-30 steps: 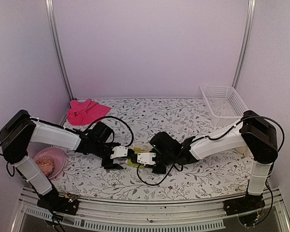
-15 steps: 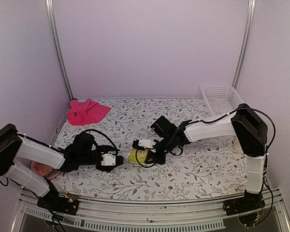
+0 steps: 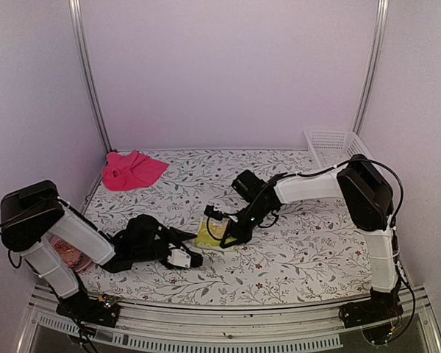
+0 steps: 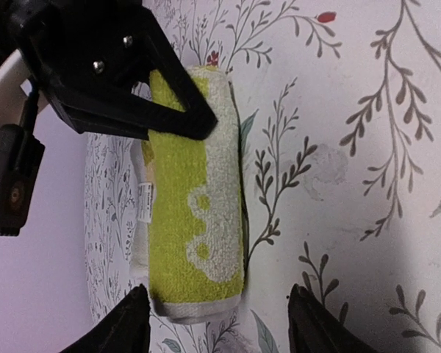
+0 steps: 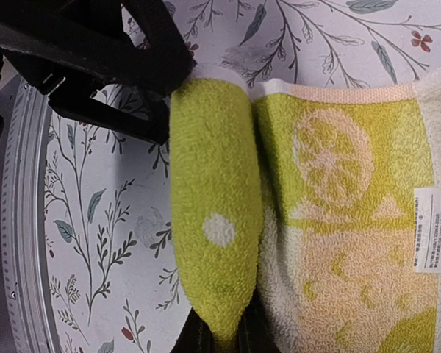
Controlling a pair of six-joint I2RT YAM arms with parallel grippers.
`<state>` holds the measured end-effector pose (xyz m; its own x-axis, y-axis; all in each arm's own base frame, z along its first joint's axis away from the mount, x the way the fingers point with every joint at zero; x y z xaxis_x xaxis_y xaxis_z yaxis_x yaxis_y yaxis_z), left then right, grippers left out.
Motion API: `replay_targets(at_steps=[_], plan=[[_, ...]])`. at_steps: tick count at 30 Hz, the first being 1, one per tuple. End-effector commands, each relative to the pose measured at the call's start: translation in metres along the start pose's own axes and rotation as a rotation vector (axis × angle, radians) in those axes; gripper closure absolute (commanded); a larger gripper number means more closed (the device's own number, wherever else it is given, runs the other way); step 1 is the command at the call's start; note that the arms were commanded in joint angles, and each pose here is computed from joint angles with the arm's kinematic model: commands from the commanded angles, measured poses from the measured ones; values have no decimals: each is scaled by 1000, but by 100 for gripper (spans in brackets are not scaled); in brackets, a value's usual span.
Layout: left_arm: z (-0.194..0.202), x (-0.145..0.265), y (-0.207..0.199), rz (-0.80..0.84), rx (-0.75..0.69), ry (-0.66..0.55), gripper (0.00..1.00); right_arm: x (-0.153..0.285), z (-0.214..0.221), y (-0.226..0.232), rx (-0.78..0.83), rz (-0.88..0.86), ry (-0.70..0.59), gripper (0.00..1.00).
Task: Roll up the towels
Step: Roll the towel at the center of the board.
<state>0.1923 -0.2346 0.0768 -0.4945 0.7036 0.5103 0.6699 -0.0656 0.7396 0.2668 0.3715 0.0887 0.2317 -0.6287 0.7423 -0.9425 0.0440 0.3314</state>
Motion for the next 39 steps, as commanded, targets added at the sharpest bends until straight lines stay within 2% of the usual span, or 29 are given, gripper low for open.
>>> replay_targets(at_steps=[1,15,19,22,25,26,33,39], plan=[[-5,-7,6,-88,-46,9,36,-11,19,-1,-90,-83,65,91],[6,-30,-2,-91,-84,120,50,-16,19,-3,-99,-144,74,91],[9,-32,-6,-78,-99,138,70,-16,19,-5,-106,-146,77,90],[9,-32,-11,-44,-105,141,91,-14,18,-8,-111,-140,78,86],[9,-31,-15,22,-98,151,97,-7,13,-8,-92,-110,72,82],[7,-31,-15,49,-89,155,99,-4,11,-6,-82,-98,71,75],[-1,-31,-11,286,76,196,100,43,-5,15,74,61,7,54],[1,-33,-8,424,215,249,96,73,-8,31,171,292,-45,43]])
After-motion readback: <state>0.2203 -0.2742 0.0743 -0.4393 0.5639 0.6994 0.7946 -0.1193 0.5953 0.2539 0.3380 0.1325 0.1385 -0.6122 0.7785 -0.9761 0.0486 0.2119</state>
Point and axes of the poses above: each gripper's point midway between its finger pads, its own x axis back along the fingers, its own y axis along the line the jaws close on, z = x × y, the point moved 8 cm from there along x, back along the fingers, and after that the axes turned 5 degrees about x, right-handed, at the moved point
